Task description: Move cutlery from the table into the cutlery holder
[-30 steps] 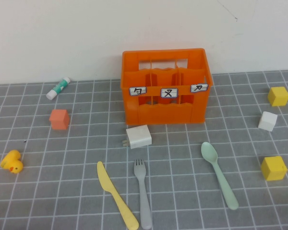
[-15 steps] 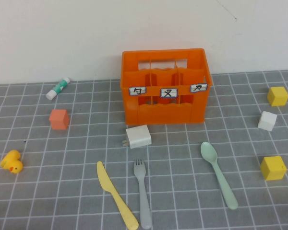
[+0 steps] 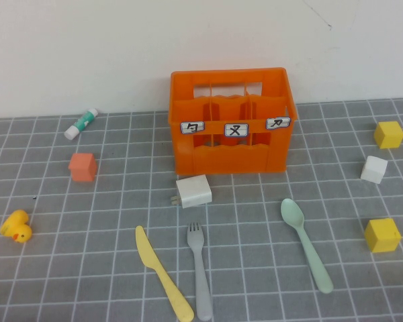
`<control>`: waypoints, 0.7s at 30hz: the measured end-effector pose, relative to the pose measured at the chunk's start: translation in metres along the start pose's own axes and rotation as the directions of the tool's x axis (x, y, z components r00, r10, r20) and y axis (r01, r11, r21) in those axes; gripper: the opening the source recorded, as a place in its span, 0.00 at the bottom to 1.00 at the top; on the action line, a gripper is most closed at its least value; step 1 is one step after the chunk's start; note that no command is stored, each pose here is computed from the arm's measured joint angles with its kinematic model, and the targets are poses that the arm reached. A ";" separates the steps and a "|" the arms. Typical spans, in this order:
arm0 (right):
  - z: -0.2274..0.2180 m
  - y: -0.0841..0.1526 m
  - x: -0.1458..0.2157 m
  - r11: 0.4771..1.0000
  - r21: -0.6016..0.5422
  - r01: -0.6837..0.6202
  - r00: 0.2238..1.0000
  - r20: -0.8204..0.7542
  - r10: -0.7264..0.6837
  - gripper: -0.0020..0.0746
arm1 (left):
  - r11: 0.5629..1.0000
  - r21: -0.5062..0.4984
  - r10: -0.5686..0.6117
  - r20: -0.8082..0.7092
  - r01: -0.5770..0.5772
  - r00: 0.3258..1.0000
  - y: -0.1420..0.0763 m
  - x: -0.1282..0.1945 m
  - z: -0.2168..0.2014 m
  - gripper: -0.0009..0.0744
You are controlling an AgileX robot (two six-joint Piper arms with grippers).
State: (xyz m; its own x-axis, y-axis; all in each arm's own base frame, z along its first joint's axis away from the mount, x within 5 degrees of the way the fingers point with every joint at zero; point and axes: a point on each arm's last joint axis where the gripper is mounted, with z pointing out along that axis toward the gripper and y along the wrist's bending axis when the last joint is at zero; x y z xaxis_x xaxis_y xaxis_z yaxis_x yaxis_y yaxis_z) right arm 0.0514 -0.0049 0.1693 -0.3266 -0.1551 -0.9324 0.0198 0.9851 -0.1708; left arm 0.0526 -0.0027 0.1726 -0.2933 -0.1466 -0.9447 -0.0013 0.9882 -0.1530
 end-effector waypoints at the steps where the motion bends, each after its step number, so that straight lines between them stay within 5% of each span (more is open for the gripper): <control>1: 0.000 0.000 0.000 1.000 0.000 0.000 1.000 0.000 0.000 0.02 | 1.000 0.000 0.000 0.000 0.000 1.000 0.000 0.000 0.000 0.01; 21: 0.000 0.000 0.000 1.000 0.000 0.000 1.000 0.000 0.000 0.02 | 1.000 0.000 0.004 0.000 -0.004 1.000 0.000 0.000 0.000 0.01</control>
State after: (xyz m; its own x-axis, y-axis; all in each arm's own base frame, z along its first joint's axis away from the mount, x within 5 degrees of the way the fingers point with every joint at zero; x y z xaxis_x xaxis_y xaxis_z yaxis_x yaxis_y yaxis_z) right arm 0.0514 -0.0049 0.1693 -0.3266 -0.1551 -0.9324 0.0198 0.9851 -0.1708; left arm 0.0526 -0.0027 0.1726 -0.2933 -0.1422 -0.9454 0.0000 0.9889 -0.1488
